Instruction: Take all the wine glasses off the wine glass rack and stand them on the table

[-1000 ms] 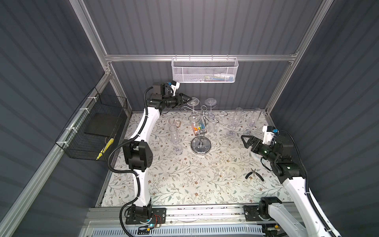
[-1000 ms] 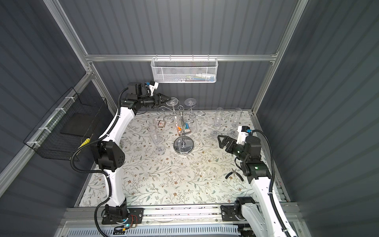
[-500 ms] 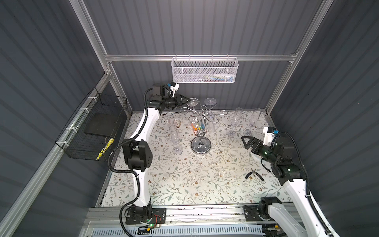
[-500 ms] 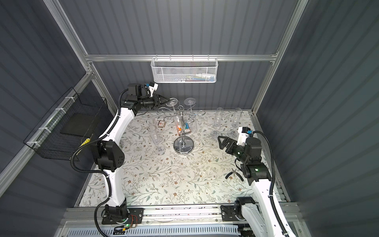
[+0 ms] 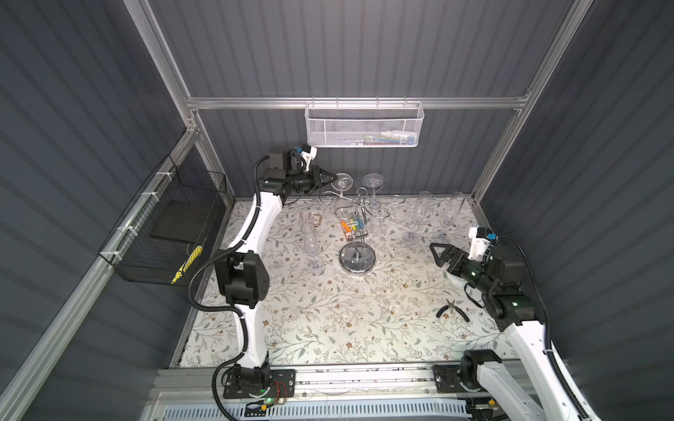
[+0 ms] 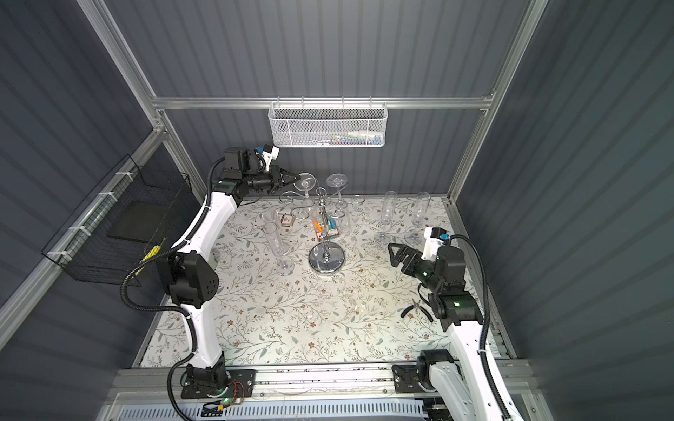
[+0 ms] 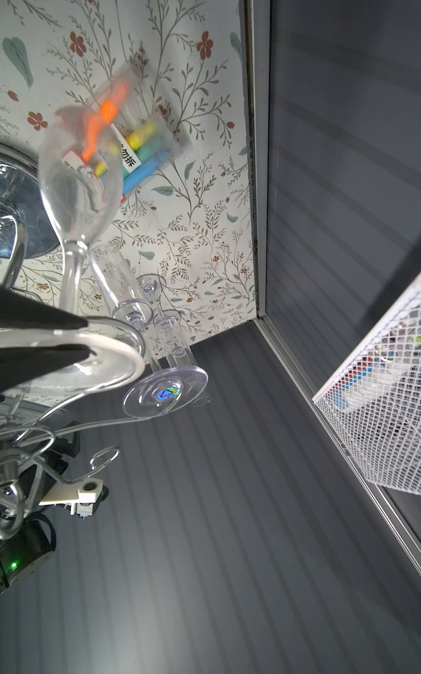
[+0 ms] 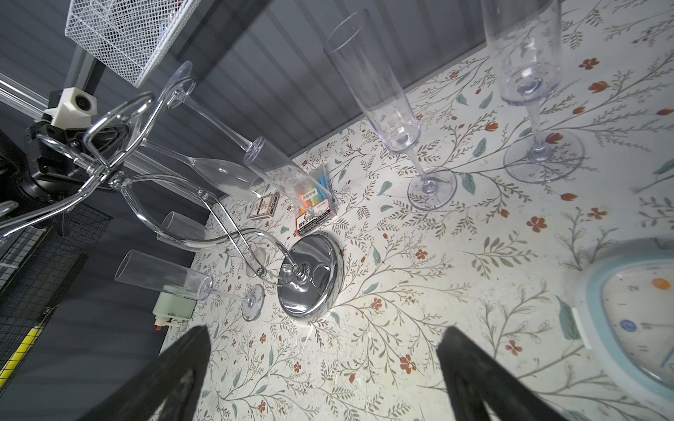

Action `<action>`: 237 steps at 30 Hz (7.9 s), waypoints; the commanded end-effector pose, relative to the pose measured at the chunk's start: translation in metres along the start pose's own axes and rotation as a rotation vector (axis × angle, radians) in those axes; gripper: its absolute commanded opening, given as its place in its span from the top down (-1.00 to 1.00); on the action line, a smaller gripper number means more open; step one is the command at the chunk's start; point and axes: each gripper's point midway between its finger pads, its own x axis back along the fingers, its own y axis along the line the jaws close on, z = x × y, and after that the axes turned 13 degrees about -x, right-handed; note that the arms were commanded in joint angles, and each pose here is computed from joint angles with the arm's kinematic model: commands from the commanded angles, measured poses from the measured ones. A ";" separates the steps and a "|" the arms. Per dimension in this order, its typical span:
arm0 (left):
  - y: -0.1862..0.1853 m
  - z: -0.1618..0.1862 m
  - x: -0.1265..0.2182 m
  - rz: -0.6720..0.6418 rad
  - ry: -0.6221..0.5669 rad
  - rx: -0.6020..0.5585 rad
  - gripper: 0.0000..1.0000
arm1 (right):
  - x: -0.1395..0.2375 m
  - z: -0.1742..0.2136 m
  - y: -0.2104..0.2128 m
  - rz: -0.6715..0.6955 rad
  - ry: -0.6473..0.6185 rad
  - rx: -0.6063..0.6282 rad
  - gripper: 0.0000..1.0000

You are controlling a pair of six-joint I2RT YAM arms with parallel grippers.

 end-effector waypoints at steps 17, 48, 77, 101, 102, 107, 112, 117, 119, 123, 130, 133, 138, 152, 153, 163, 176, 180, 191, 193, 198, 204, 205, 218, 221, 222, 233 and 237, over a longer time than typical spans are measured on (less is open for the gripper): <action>-0.042 -0.036 0.021 0.103 -0.152 0.090 1.00 | 0.006 0.008 -0.008 0.021 0.002 0.004 -0.98; -0.052 -0.049 -0.006 0.144 -0.131 0.098 1.00 | 0.008 0.015 -0.014 0.040 0.021 0.040 -0.98; -0.094 -0.030 0.015 0.203 -0.059 0.052 1.00 | 0.013 0.017 -0.022 0.074 0.003 0.027 -0.98; -0.095 -0.026 0.047 0.109 -0.115 0.066 1.00 | 0.023 0.021 -0.021 0.070 -0.005 0.022 -0.98; -0.093 -0.028 0.051 0.093 -0.127 0.068 1.00 | 0.023 0.021 -0.021 0.072 -0.006 0.021 -0.98; -0.084 -0.034 0.070 0.018 -0.179 0.053 1.00 | 0.026 0.015 -0.020 0.086 -0.028 0.007 -0.98; -0.082 -0.041 0.091 -0.090 -0.229 -0.018 1.00 | 0.031 0.011 -0.006 0.068 0.001 0.048 -0.98; -0.088 -0.050 0.113 -0.209 -0.283 -0.143 1.00 | 0.038 -0.018 0.020 0.016 -0.095 0.018 -0.98; -0.094 -0.053 0.122 -0.241 -0.308 -0.195 1.00 | 0.043 -0.035 0.030 -0.007 -0.169 -0.034 -0.98; -0.109 -0.056 0.136 -0.269 -0.346 -0.304 1.00 | 0.045 -0.049 0.066 -0.079 -0.123 0.001 -0.98; -0.143 -0.053 0.160 -0.262 -0.423 -0.483 1.00 | 0.044 -0.057 0.133 -0.286 -0.013 0.095 -0.98; -0.160 -0.048 0.163 -0.216 -0.447 -0.542 1.00 | 0.040 -0.055 0.153 -0.336 0.033 0.119 -0.98; -0.210 -0.023 0.141 -0.153 -0.401 -0.769 1.00 | 0.037 -0.039 0.196 -0.462 0.104 0.235 -0.98; -0.288 0.060 0.068 -0.077 -0.249 -1.234 1.00 | 0.051 -0.043 0.248 -0.645 0.152 0.166 -0.95; -0.291 0.067 0.062 -0.075 -0.233 -1.271 1.00 | 0.053 -0.043 0.249 -0.647 0.156 0.156 -0.94; -0.306 0.122 0.022 -0.171 -0.151 -1.551 1.00 | 0.057 -0.030 0.230 -0.582 0.196 0.080 -0.76; -0.327 0.179 -0.012 -0.250 -0.094 -1.800 1.00 | 0.052 0.012 0.177 -0.401 0.324 0.094 -0.36; -0.331 0.185 -0.018 -0.233 -0.104 -1.810 1.00 | 0.055 0.020 0.171 -0.397 0.354 0.087 -0.29; -0.331 0.198 -0.022 -0.191 -0.067 -1.825 1.00 | 0.050 0.029 0.157 -0.339 0.389 0.092 -0.05; -0.329 0.203 -0.024 -0.172 -0.035 -1.833 1.00 | 0.050 0.031 0.161 -0.362 0.405 0.087 0.04; -0.331 0.209 -0.026 -0.138 -0.033 -1.829 1.00 | 0.047 0.031 0.163 -0.372 0.417 0.086 0.05; -0.333 0.210 -0.025 -0.118 -0.029 -1.818 1.00 | 0.041 0.033 0.161 -0.366 0.436 0.078 0.15; -0.334 0.211 -0.026 -0.114 -0.031 -1.815 1.00 | 0.041 0.034 0.160 -0.365 0.438 0.076 0.18; -0.333 0.213 -0.028 -0.108 -0.016 -1.816 1.00 | 0.035 0.040 0.158 -0.372 0.465 0.060 0.65; -0.332 0.213 -0.027 -0.111 -0.014 -1.816 1.00 | 0.034 0.040 0.159 -0.378 0.468 0.059 0.73; -0.331 0.212 -0.027 -0.115 -0.015 -1.815 1.00 | 0.034 0.040 0.159 -0.381 0.470 0.057 0.75; -0.331 0.211 -0.024 -0.122 -0.026 -1.803 0.98 | 0.029 0.040 0.164 -0.402 0.483 0.042 1.00; -0.328 0.209 -0.019 -0.148 -0.052 -1.762 0.35 | 0.029 0.034 0.170 -0.419 0.460 0.051 1.00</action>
